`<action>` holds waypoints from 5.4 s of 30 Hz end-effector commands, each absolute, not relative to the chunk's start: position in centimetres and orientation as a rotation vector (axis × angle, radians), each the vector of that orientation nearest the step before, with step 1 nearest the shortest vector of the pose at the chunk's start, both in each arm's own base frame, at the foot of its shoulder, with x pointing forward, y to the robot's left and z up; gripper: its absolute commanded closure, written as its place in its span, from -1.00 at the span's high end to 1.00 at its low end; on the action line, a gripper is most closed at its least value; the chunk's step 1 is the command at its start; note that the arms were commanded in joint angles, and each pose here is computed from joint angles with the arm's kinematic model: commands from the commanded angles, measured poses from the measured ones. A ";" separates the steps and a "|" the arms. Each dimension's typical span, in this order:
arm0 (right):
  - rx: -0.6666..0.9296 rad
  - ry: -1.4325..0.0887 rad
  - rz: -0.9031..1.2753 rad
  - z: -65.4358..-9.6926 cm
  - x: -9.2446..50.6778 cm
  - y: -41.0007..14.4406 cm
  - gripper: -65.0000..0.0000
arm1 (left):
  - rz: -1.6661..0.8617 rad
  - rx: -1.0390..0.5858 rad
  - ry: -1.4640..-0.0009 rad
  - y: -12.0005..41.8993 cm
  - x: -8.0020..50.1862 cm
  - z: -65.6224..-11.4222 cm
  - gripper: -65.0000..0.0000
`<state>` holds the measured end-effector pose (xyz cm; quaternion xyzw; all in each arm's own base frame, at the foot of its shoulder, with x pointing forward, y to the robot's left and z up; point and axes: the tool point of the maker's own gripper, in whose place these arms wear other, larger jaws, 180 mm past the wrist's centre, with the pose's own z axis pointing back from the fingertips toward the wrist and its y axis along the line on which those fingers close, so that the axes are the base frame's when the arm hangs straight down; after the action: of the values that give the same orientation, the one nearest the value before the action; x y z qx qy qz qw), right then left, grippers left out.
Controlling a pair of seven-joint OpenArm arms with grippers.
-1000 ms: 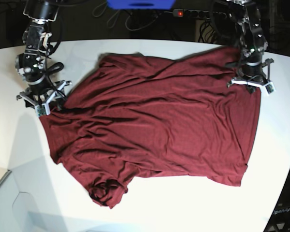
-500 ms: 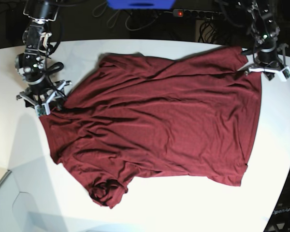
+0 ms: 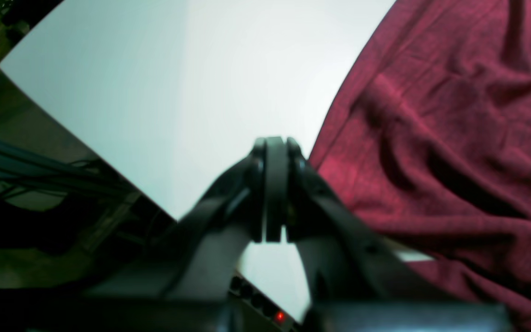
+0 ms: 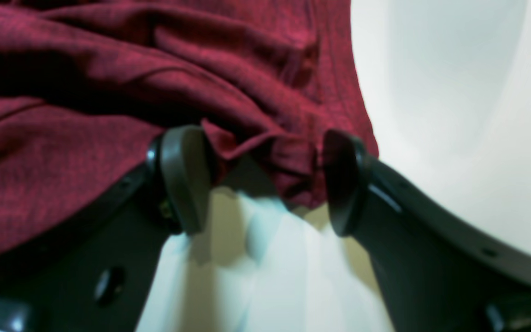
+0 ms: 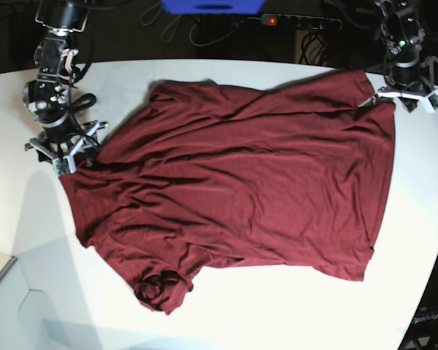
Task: Layout the t-shirt on the table in an organized manner, then fold the t-shirt properly
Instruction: 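Pull the held shoulder with the left gripper away from the right gripper, then release the shirt with both grippers and lift them, then regrasp the shirt's shoulder edges with both grippers and tug outward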
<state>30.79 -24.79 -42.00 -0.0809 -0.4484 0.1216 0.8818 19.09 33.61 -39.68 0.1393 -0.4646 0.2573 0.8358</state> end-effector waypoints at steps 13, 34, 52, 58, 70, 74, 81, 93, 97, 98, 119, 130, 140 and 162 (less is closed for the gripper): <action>-0.190 -0.937 0.256 -41.6 30.7 -25.4 0.17 | 0.598 0.258 -1.109 32.8 23.4 -37.3 -0.09; -0.192 -0.940 0.259 -41.4 30.9 -25.3 0.17 | 0.591 0.156 -1.045 30.0 27.5 -41.2 -0.21; -0.190 -0.939 0.257 -41.5 31.0 -25.3 0.17 | 0.653 0.240 -1.040 33.5 24.7 -40.9 -1.00; -0.190 -0.938 0.257 -41.6 31.0 -25.3 0.17 | 0.676 0.289 -1.090 35.5 23.5 -38.5 -1.00; -0.188 -0.962 0.292 -40.6 31.4 -24.4 0.17 | 0.679 0.314 -1.070 36.1 22.0 -38.7 -0.68; -0.226 -1.012 0.325 -38.1 30.9 -24.3 0.17 | 0.673 0.324 -1.061 36.2 21.3 -38.8 -0.41; -0.274 -1.127 0.385 -33.1 30.7 -23.1 0.17 | 0.709 0.367 -1.219 38.1 23.0 -33.2 -0.39; -0.090 -1.109 0.385 -36.6 40.0 -18.0 0.18 | 0.696 0.066 -1.236 31.7 37.9 -33.0 -0.40; -0.072 -1.074 0.366 -37.8 40.9 -18.2 0.18 | 0.720 0.055 -1.104 32.1 38.3 -37.6 -0.40; -0.071 -1.064 0.361 -38.1 40.9 -18.4 0.18 | 0.723 0.060 -1.081 32.5 38.2 -38.4 -0.40; -0.108 -0.951 0.444 -41.0 29.2 -18.7 0.18 | 0.625 0.243 -1.031 37.6 30.7 -39.0 -0.40; -0.156 -1.045 0.473 -37.1 30.0 -18.7 0.18 | 0.585 0.242 -1.182 36.9 32.4 -33.5 -0.40; -0.093 -1.133 0.483 -35.5 36.5 -15.6 0.18 | 0.663 0.175 -1.078 36.2 34.7 -37.9 -0.40; -0.013 -0.972 0.466 -41.8 36.4 -14.7 0.18 | 0.599 0.245 -1.075 37.2 30.7 -37.2 -0.40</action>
<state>36.06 -14.32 -42.29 0.0026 -0.4597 0.2196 0.8605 29.45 36.39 -39.36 0.1068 -0.4717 0.2877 0.8266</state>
